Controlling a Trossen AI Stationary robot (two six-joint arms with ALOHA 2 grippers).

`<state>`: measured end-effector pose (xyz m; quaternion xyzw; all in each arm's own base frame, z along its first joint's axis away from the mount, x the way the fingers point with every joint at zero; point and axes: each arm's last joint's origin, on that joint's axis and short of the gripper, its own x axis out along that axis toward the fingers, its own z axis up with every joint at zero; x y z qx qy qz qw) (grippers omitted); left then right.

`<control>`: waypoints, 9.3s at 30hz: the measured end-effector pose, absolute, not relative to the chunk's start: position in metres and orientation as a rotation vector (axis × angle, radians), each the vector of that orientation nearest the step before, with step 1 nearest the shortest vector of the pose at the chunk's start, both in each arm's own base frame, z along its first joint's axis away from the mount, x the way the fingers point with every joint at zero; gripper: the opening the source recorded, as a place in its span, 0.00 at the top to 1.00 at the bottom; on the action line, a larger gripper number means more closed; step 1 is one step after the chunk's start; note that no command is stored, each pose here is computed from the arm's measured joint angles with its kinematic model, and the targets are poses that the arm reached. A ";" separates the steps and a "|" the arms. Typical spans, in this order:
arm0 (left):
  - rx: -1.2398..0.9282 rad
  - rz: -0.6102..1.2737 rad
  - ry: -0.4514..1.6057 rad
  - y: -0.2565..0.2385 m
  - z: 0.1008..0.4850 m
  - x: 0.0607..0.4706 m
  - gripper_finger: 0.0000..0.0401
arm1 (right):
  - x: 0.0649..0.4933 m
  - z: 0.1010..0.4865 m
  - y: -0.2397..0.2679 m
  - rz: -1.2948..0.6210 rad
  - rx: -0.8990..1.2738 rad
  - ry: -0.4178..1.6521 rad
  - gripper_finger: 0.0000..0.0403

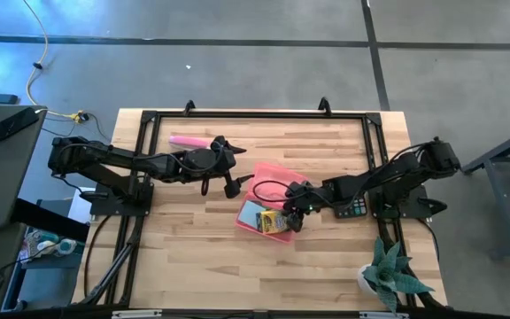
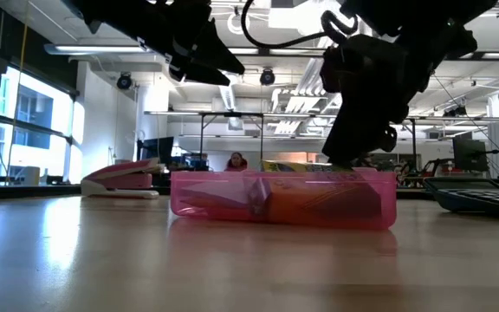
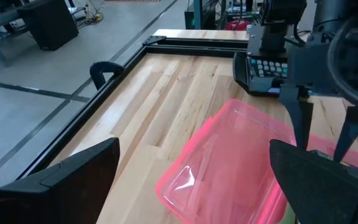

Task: Pack school essentials
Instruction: Put the crayon box into the supply box, then close the supply box

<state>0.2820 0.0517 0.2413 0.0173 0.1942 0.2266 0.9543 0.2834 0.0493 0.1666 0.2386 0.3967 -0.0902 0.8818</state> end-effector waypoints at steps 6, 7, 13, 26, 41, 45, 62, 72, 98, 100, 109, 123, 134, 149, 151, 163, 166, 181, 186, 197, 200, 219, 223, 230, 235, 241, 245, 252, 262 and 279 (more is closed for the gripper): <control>0.036 0.460 0.395 0.052 0.241 0.282 0.00 | 0.282 0.164 0.055 -0.168 0.494 0.855 0.62; 0.034 0.456 0.395 0.052 0.241 0.282 0.00 | 0.282 0.164 0.055 -0.168 0.494 0.856 0.62; 0.006 0.365 0.417 0.047 0.239 0.282 0.00 | 0.281 0.166 0.054 -0.164 0.482 0.854 0.62; 0.019 0.250 0.650 -0.013 0.218 0.273 0.00 | 0.256 0.217 0.031 -0.294 0.356 0.774 0.62; -0.034 0.175 0.791 -0.076 0.186 0.267 0.00 | 0.207 0.253 -0.025 -0.571 0.378 0.729 0.62; -0.030 0.192 0.827 -0.087 0.165 0.273 0.00 | 0.201 0.249 -0.042 -0.651 0.411 0.772 0.62; -0.048 0.366 0.927 -0.079 0.119 0.283 0.00 | 0.206 0.217 -0.102 -0.638 0.639 0.914 0.62; -0.073 0.413 0.930 -0.064 0.119 0.287 0.00 | 0.235 0.179 -0.121 -0.575 0.712 0.939 0.62; -0.165 0.317 0.858 -0.069 0.124 0.296 0.00 | 0.245 0.159 -0.120 -0.288 0.795 0.997 0.62; -0.173 0.309 0.849 -0.069 0.124 0.297 0.00 | 0.246 0.161 -0.120 -0.283 0.786 0.996 0.62; -0.208 0.306 0.830 -0.070 0.125 0.298 0.00 | 0.258 0.178 -0.119 -0.239 0.742 0.952 0.62; -0.277 0.346 0.810 -0.070 0.126 0.299 0.00 | 0.275 0.201 -0.104 -0.186 0.701 0.978 0.62; -0.298 0.395 0.788 -0.069 0.126 0.299 0.00 | 0.287 0.223 -0.090 -0.155 0.636 0.996 0.62; -0.324 0.412 0.780 -0.069 0.126 0.299 0.00 | 0.302 0.245 -0.060 -0.065 0.606 0.983 0.62; -0.326 0.414 0.779 -0.069 0.126 0.299 0.00 | 0.303 0.245 -0.055 -0.057 0.612 0.986 0.62; -0.331 0.426 0.769 -0.068 0.126 0.299 0.00 | 0.309 0.249 -0.033 0.005 0.682 0.970 0.62; -0.338 0.455 0.753 -0.067 0.127 0.299 0.00 | 0.310 0.250 -0.026 0.037 0.679 0.966 0.62; -0.350 0.481 0.738 -0.067 0.127 0.299 0.00 | 0.315 0.247 0.014 -0.017 0.606 0.965 0.62; -0.350 0.480 0.739 -0.067 0.127 0.299 0.00 | 0.315 0.247 0.025 -0.058 0.573 0.956 0.62; -0.278 0.464 0.750 -0.070 0.127 0.298 0.00 | 0.316 0.242 0.043 -0.096 0.527 0.961 0.62; -0.254 0.442 0.750 -0.073 0.129 0.297 0.01 | 0.318 0.236 0.047 -0.099 0.514 0.976 0.62; -0.019 0.401 0.745 -0.084 0.144 0.303 0.32 | 0.324 0.198 0.073 -0.105 0.474 1.135 0.62; 0.076 0.427 0.734 -0.082 0.145 0.304 0.41 | 0.322 0.198 0.077 -0.107 0.463 1.145 0.62; 0.170 0.404 0.682 -0.075 0.151 0.312 0.57 | 0.322 0.198 0.078 -0.107 0.460 1.145 0.62; 0.202 0.390 0.632 -0.069 0.156 0.319 0.67 | 0.322 0.198 0.078 -0.107 0.460 1.144 0.62; 0.116 0.344 0.658 -0.052 0.152 0.324 0.79 | 0.322 0.198 0.078 -0.108 0.460 1.144 0.62; 0.062 0.283 0.682 -0.045 0.148 0.328 0.86 | 0.322 0.198 0.078 -0.108 0.460 1.145 0.62; 0.002 0.299 0.710 -0.038 0.142 0.329 0.96 | 0.317 0.195 0.077 -0.144 0.492 1.207 0.62; -0.074 0.300 0.724 -0.040 0.130 0.332 0.99 | 0.310 0.191 0.074 -0.229 0.521 1.287 0.62; -0.156 0.258 0.714 -0.057 0.130 0.329 1.00 | 0.312 0.185 0.061 -0.281 0.485 1.312 0.62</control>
